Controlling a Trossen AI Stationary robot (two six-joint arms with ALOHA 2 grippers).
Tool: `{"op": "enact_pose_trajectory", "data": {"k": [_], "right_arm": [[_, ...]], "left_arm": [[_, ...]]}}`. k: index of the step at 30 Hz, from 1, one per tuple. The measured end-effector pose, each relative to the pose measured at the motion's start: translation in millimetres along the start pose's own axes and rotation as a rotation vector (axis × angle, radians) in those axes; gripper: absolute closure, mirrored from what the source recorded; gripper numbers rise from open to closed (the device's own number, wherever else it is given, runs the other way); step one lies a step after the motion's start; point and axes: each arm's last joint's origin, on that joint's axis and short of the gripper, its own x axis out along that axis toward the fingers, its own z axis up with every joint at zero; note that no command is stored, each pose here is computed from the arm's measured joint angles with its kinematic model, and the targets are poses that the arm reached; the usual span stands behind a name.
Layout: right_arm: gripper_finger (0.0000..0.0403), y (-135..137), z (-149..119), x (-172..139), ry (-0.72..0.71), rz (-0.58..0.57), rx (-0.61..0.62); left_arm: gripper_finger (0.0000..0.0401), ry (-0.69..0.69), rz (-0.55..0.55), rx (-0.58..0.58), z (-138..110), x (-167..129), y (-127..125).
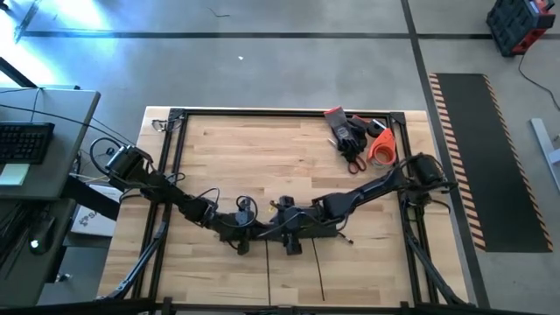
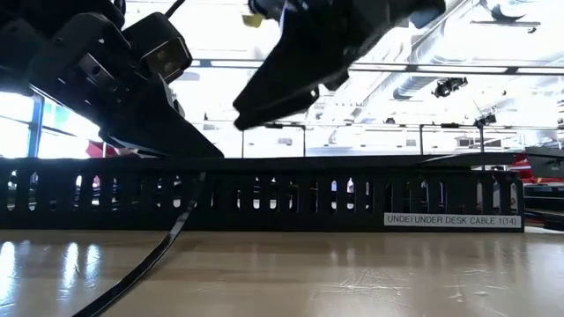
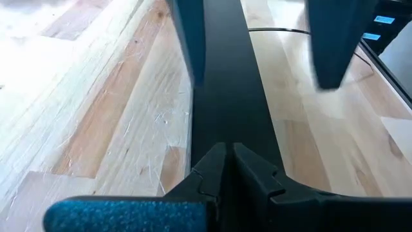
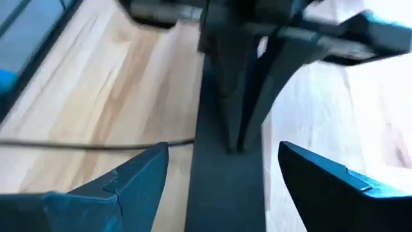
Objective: Ziptie cables
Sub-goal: Close the black cable duct
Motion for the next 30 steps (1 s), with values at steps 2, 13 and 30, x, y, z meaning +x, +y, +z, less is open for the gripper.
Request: {"op": "enact_pose_trajectory", "data": {"k": [2, 13, 30], "right_arm": [[0.0131, 1, 3, -4, -0.017, 0.002, 0.028], [0.0273, 4, -34, 5, 0.062, -0.044, 0.172], [0.0341, 5, -35, 4, 0.007, -0.083, 0.113]], "left_arm": [[0.0387, 0.000, 0.000, 0.000, 0, 0, 0], [0.0387, -0.016, -0.007, 0.015, 1, -1, -1], [0.0387, -0.062, -0.172, -0.001, 31, 14, 4]]}}
